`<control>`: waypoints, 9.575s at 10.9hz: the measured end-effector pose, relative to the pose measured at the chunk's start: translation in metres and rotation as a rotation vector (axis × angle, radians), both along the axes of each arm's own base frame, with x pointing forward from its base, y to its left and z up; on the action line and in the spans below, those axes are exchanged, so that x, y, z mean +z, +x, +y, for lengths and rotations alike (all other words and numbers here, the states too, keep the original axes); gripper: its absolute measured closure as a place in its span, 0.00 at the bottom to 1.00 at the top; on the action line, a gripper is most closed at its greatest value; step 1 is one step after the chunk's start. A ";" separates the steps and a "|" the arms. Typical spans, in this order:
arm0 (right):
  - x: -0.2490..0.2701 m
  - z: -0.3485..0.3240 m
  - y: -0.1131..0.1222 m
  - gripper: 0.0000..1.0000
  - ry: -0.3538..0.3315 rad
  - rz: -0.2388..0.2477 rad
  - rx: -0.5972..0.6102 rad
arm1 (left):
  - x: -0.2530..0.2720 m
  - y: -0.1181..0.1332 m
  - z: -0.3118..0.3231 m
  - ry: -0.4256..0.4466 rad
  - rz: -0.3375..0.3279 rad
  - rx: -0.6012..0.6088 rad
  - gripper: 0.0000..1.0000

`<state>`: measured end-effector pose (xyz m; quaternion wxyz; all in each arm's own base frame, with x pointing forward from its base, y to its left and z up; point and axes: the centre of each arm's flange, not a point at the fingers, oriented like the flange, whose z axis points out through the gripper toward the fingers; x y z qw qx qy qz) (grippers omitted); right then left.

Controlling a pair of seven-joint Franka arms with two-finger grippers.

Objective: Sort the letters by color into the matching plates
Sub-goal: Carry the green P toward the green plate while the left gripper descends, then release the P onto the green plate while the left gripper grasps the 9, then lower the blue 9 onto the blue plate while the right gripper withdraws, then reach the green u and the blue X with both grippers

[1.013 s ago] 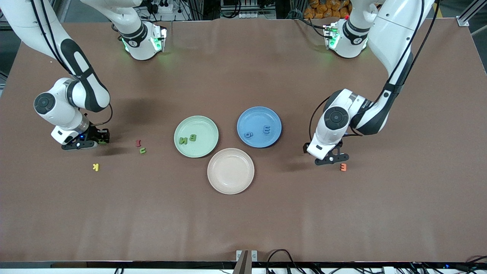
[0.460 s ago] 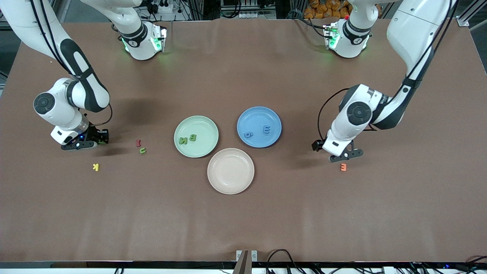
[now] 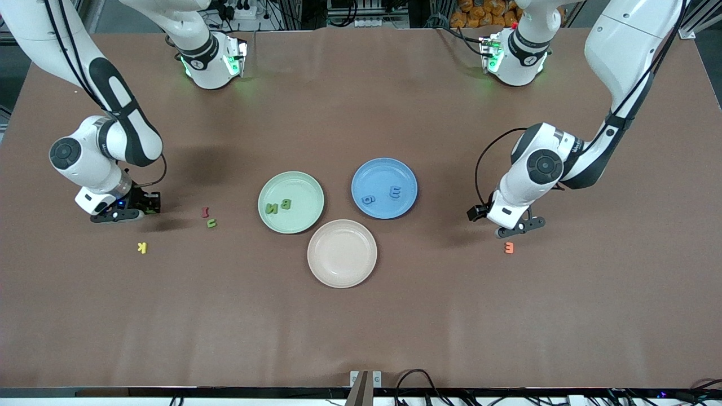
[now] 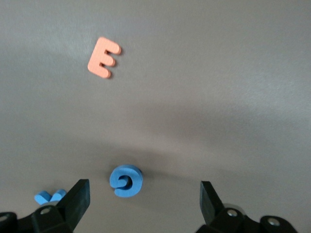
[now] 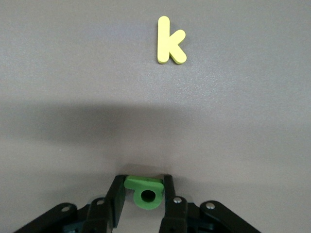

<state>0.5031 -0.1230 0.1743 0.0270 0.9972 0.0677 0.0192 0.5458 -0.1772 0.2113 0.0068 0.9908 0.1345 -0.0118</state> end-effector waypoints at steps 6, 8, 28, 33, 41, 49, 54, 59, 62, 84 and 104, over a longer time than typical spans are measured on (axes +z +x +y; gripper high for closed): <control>0.003 0.005 0.006 0.63 0.002 -0.012 0.010 | -0.009 -0.003 0.004 -0.002 0.018 0.035 0.06; 0.006 0.007 0.009 0.63 0.003 -0.020 0.009 | -0.009 -0.002 0.008 -0.003 0.019 0.042 0.11; 0.044 0.221 0.024 0.64 0.211 0.085 -0.439 | -0.031 -0.024 0.018 -0.034 -0.013 0.020 0.25; 0.058 0.304 0.016 0.64 0.214 0.105 -0.512 | -0.032 -0.026 0.019 -0.033 -0.011 0.017 0.29; 0.073 0.376 0.003 0.63 0.199 0.162 -0.576 | -0.034 -0.024 0.026 -0.027 -0.011 0.022 0.50; 0.079 0.379 0.009 0.00 0.205 0.152 -0.582 | -0.031 -0.022 0.025 -0.030 -0.020 0.021 0.65; 0.074 0.321 0.033 0.00 0.171 0.124 -0.585 | -0.017 -0.009 0.015 -0.017 -0.027 0.008 0.65; 0.068 0.241 0.055 0.00 0.163 0.112 -0.718 | -0.001 -0.010 -0.039 0.012 -0.016 0.020 0.65; 0.068 0.198 0.063 0.00 0.154 0.097 -0.791 | 0.012 -0.021 -0.093 0.019 -0.026 0.048 0.65; 0.045 0.164 0.079 0.00 0.114 0.035 -0.890 | 0.005 -0.079 -0.292 -0.060 0.064 0.225 0.62; 0.033 0.202 0.080 0.00 -0.152 0.052 0.342 | 0.032 -0.022 -0.250 0.013 0.025 -0.069 0.00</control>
